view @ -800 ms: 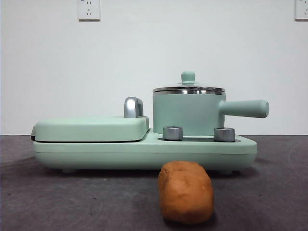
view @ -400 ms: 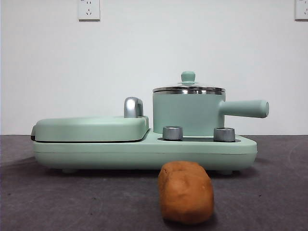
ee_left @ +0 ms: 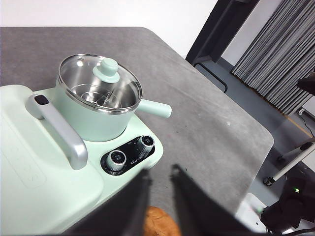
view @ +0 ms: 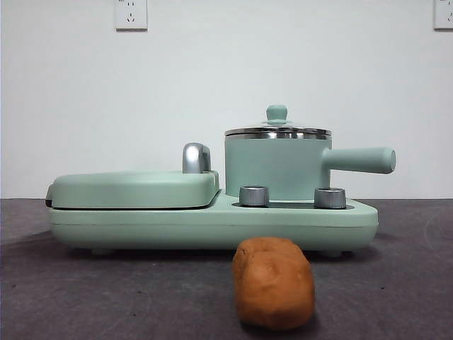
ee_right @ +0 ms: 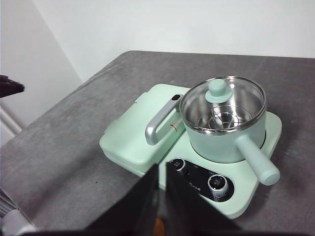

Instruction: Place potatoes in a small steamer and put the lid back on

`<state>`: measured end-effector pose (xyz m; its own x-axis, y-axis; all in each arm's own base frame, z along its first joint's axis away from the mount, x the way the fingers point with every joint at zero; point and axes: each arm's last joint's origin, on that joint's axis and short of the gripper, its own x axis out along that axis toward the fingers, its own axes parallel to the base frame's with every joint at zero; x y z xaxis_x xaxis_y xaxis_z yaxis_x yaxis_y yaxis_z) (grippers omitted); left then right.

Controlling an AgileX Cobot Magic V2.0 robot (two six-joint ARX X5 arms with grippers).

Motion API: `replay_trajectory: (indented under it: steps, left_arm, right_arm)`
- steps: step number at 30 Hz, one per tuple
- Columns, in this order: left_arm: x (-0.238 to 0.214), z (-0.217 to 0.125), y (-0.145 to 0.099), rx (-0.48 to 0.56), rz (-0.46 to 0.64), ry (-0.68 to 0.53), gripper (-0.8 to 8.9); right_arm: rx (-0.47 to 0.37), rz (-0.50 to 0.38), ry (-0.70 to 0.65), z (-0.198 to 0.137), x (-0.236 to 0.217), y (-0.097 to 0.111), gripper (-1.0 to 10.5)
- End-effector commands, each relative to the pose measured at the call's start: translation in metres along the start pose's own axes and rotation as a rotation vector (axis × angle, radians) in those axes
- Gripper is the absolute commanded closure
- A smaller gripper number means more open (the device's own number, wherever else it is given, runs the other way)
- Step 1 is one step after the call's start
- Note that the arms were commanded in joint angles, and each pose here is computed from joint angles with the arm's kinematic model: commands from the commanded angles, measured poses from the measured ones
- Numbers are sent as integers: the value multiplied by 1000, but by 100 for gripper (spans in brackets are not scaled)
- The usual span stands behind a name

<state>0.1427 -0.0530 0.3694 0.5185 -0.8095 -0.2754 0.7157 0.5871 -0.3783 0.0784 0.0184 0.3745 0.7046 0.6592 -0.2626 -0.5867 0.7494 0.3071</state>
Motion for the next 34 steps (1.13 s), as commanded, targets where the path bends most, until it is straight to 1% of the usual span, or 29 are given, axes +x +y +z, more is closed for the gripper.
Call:
replay_trajectory:
  steps: [1, 2, 4, 5, 6, 13, 16, 18, 21, 25, 29, 34]
  left_arm:
    - [-1, 5, -3, 36, -12, -14, 466]
    - [-1, 5, -3, 34, -12, -14, 385]
    - [-1, 6, -3, 34, -12, -14, 286]
    - [-1, 5, -3, 34, -12, -14, 267]
    - [-1, 6, -3, 34, -12, -14, 262]
    - [-1, 6, -3, 33, -11, -16, 262]
    - [2, 6, -1, 0, -14, -8, 264]
    - [8, 6, 2, -30, -20, 14, 285]
    - [21, 5, 9, -65, -28, 61, 286]
    - [49, 7, 21, -112, -23, 151, 286]
    - [85, 17, 29, -134, 41, 251, 286]
    - [136, 39, 31, -89, 114, 359, 286]
  right_arm:
    - [-11, 4, -5, 3, -2, 2, 735]
    - [-8, 2, -1, 3, -2, 2, 632]
    - [-4, 1, 3, 2, -2, 2, 495]
    - [-4, 1, 4, 2, -2, 2, 444]
    - [-4, 1, 4, 2, -2, 2, 424]
    - [-5, 4, 3, 2, -2, 2, 418]
    - [-5, 5, 3, 2, -2, 2, 418]
    - [-4, 5, 3, 2, -2, 2, 418]
    - [-3, 5, 5, 2, -2, 2, 419]
    - [4, 5, 5, 2, -2, 2, 418]
    - [4, 5, 5, 2, -2, 2, 419]
    - [4, 5, 5, 2, -2, 2, 419]
